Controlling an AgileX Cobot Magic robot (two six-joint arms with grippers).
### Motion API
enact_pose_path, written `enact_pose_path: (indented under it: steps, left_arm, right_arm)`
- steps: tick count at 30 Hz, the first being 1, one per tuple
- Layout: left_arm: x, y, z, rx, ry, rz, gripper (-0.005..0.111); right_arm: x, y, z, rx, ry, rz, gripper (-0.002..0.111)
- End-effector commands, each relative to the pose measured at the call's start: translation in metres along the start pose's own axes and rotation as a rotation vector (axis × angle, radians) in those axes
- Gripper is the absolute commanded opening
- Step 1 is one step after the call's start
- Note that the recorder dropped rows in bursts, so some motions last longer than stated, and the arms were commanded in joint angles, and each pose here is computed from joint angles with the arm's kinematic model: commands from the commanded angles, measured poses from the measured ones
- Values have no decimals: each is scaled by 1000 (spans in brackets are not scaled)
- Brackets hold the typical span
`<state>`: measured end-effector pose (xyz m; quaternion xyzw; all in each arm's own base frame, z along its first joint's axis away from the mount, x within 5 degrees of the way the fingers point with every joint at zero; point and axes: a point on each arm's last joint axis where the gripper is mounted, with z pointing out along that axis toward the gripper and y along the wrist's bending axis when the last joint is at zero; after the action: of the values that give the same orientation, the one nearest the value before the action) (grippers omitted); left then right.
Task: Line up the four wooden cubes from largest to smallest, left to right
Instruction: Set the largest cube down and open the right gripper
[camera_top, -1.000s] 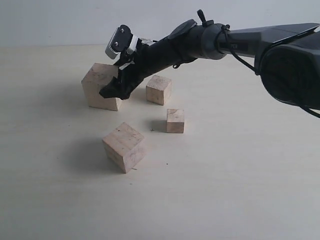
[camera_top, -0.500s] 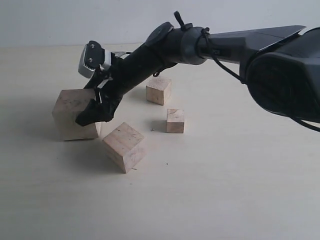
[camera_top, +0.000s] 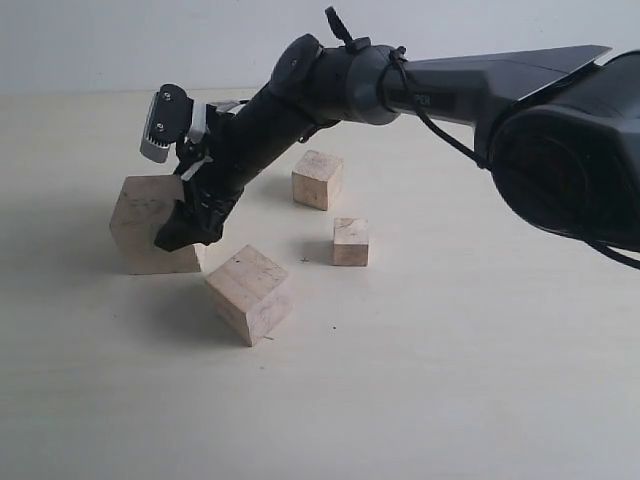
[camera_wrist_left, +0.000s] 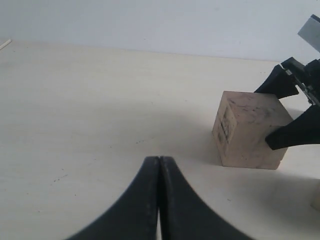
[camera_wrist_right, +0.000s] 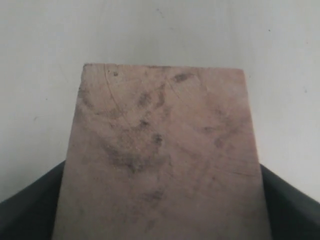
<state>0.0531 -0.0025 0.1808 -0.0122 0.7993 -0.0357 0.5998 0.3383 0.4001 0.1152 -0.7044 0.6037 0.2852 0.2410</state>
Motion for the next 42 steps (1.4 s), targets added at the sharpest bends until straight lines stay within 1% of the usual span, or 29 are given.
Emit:
enact_pose_path:
  steps: [1,7,11,16,20,29,31,33,36,38,41,42]
  left_arm:
    - [0,0,0,-4,-15,1,0]
    - [0,0,0,-4,-15,1,0]
    - [0,0,0,-4,-15,1,0]
    - [0,0,0,-4,-15,1,0]
    - [0,0,0,-4,-15,1,0]
    - [0,0,0,-4,-15,1,0]
    - [0,0,0,-4,-15,1,0]
    - [0,0,0,-4,-15,1,0]
    - [0,0,0,-4,-15,1,0]
    - [0,0,0,-4,-15,1,0]
    - [0,0,0,-4,-15,1,0]
    - [0,0,0,-4,-15,1,0]
  right_arm:
    - [16,0,3,-10,129,-37,0]
    - [19,5,0,-82,152,-23,0]
    - [21,0,-10,-52,198,-5,0]
    - [17,-4,-26,-36,193,28,0]
    - [17,-4,-29,-26,210,64,0]
    - [17,-3,-29,-37,205,68,0]
    - [16,-3,-29,-37,203,69,3]
    - [16,-3,-29,-38,199,73,9]
    - [15,-3,-29,-41,189,80,26]
    - [14,-3,-30,-38,187,78,45]
    - [8,-3,-35,-26,168,77,82]
    - [6,-4,-36,-14,162,78,90]
